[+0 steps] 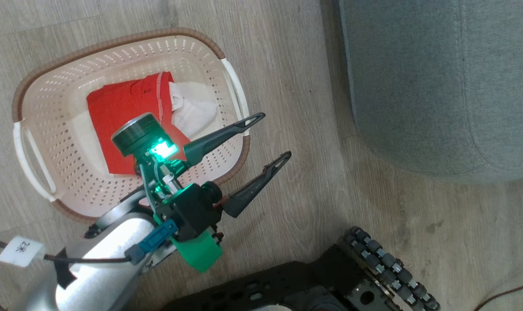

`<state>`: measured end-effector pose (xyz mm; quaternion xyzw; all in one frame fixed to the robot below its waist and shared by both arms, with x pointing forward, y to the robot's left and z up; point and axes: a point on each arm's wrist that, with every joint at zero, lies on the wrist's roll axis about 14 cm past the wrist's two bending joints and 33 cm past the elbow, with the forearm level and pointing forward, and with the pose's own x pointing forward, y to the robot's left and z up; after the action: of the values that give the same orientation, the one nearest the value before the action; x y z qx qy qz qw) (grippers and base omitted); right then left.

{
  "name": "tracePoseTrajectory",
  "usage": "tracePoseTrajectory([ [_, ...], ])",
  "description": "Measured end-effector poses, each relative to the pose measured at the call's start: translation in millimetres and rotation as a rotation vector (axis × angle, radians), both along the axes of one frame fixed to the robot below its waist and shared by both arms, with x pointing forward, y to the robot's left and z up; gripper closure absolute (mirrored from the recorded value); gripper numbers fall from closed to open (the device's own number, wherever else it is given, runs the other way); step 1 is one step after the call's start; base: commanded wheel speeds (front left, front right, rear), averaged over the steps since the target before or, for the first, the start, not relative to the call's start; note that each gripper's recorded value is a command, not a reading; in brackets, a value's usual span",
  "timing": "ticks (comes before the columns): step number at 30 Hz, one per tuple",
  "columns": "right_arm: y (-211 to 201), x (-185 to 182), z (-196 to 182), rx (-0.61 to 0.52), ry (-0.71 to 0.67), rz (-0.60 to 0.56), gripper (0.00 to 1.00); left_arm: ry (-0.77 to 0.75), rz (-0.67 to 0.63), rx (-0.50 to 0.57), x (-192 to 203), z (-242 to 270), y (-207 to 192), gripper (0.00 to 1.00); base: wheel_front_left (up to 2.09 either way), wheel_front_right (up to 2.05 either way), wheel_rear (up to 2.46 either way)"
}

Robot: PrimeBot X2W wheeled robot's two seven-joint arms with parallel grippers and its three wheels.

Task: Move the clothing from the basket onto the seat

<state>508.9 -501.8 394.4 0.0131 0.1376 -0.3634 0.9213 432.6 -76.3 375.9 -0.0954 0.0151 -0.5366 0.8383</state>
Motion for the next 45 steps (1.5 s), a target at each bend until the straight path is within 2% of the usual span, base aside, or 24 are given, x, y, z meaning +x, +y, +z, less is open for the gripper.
tracePoseTrajectory([
  [5,3,12,-1,0.014,0.004,0.010,1.00,0.011,0.003,0.013,0,-6,2,0.00,0.00,0.00,0.00],
  [6,3,11,-2,0.016,0.005,0.007,0.95,0.012,0.001,0.016,0,-8,2,0.00,0.00,0.00,0.00],
  [7,3,11,-2,0.016,0.005,0.007,0.95,0.012,0.001,0.016,0,-8,2,0.00,0.00,0.00,0.00],
  [8,3,10,-2,0.019,0.008,0.005,0.76,0.010,-0.001,0.020,-1,-8,1,0.00,0.00,0.00,0.00],
  [9,4,9,-1,0.009,0.025,0.018,0.00,0.007,-0.002,0.020,-1,-7,0,0.00,0.00,0.00,0.00],
  [17,3,6,16,-0.004,0.021,0.032,0.00,-0.024,-0.005,0.002,-2,12,-6,0.00,0.00,0.00,0.00],
  [22,11,-1,24,-0.032,0.149,0.112,0.00,-0.057,0.001,-0.018,-3,36,-12,0.00,0.00,0.00,0.00],
  [33,25,-42,25,0.026,0.398,0.178,0.00,-0.140,0.009,-0.080,-14,96,-27,0.00,0.00,0.00,0.00],
  [41,38,-57,38,0.078,0.415,0.204,0.00,-0.156,0.022,-0.089,-29,120,-30,0.00,0.00,0.00,0.00],
  [45,67,-48,52,0.115,0.352,0.281,0.00,-0.179,0.048,-0.101,-36,139,-28,0.00,0.00,0.00,0.00],
])
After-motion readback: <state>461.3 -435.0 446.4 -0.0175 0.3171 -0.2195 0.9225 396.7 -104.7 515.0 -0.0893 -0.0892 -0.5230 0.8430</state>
